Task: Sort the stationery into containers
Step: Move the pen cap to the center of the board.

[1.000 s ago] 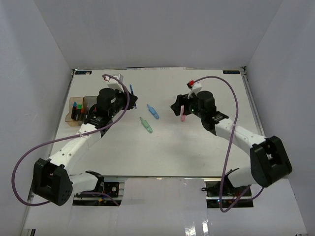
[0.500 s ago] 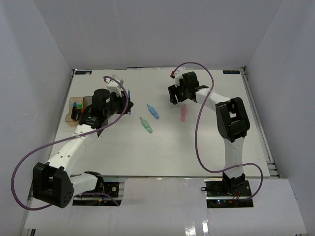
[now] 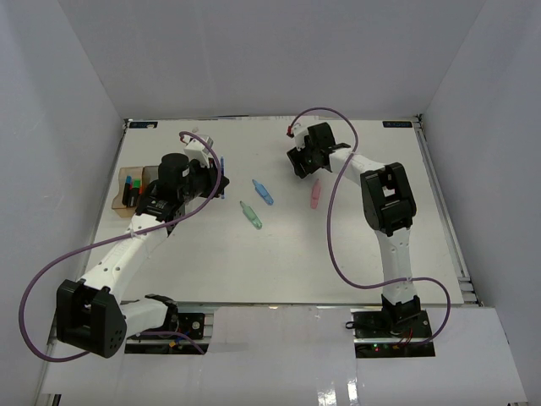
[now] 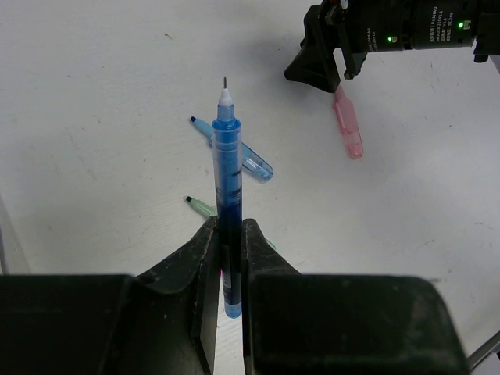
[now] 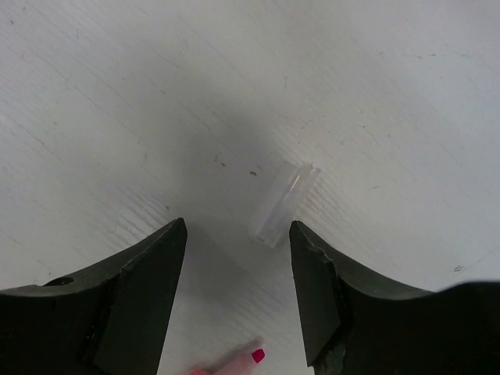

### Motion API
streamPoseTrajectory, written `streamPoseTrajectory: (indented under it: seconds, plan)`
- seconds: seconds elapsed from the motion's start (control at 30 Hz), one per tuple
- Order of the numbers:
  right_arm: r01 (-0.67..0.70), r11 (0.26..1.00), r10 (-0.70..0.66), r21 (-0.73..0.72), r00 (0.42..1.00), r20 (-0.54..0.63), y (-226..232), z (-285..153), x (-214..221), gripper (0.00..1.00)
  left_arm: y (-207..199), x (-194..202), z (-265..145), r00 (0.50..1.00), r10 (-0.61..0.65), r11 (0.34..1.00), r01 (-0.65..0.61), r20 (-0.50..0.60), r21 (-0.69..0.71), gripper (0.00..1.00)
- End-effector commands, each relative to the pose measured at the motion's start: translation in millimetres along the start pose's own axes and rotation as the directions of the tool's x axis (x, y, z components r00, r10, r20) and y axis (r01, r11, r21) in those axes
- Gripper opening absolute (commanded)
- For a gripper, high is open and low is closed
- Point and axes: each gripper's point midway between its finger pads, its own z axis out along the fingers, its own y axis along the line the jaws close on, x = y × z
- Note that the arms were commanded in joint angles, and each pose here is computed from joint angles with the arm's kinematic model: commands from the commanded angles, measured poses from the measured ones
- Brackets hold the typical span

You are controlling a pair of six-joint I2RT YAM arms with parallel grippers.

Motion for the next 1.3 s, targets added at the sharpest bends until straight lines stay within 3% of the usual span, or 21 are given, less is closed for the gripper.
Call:
streamPoseTrajectory:
  seconds: [0.0, 0.3, 0.47, 0.5, 0.63, 0.77, 1.0, 1.27]
  plan:
    - [0.035, 0.999, -0.035, 0.017, 0.999, 0.007, -8.7, 1.1, -9.0, 0.62, 0.3, -2.6, -1.4, 1.000, 0.014, 1.000, -0.014, 0.005, 0.004, 0.05]
    - [0.018, 0.998, -0.017, 0.052, 1.000, -0.023, -18.8, 10.4, -11.3, 0.53, -0.3, -1.0, 0.2, 1.000, 0.012, 1.000, -0.012, -0.002, 0.010, 0.05]
    - [-0.002, 0.997, 0.005, 0.075, 0.999, -0.040, -23.2, 11.6, -8.4, 0.39, 0.0, -0.3, -0.1, 1.000, 0.013, 1.000, -0.013, -0.005, 0.011, 0.05]
    - [-0.003, 0.997, 0.007, 0.073, 0.999, -0.049, -21.9, 11.7, -6.4, 0.31, -0.6, -0.5, 0.1, 1.000, 0.015, 1.000, -0.015, -0.004, 0.013, 0.05]
    - [-0.024, 0.998, 0.028, 0.064, 0.998, -0.062, -16.2, 4.9, -1.0, 0.17, -0.5, -1.1, -0.8, 1.000, 0.016, 1.000, -0.016, -0.002, 0.014, 0.05]
    - [-0.048, 0.997, 0.051, 0.062, 0.997, -0.049, -0.1, -17.2, -0.3, 0.15, -1.9, -3.3, -2.4, 1.000, 0.019, 1.000, -0.019, 0.004, 0.020, 0.05]
    - [-0.125, 0.991, 0.125, 0.037, 0.992, -0.015, 66.2, -75.5, 9.3, 0.15, -4.7, -3.8, -4.3, 1.000, 0.019, 0.999, -0.019, 0.006, 0.033, 0.05]
    - [-0.101, 0.995, 0.102, 0.010, 0.984, -0.145, 148.8, -94.7, 87.1, 0.16, -7.0, -4.1, -6.0, 1.000, 0.018, 0.999, -0.018, 0.011, 0.043, 0.05]
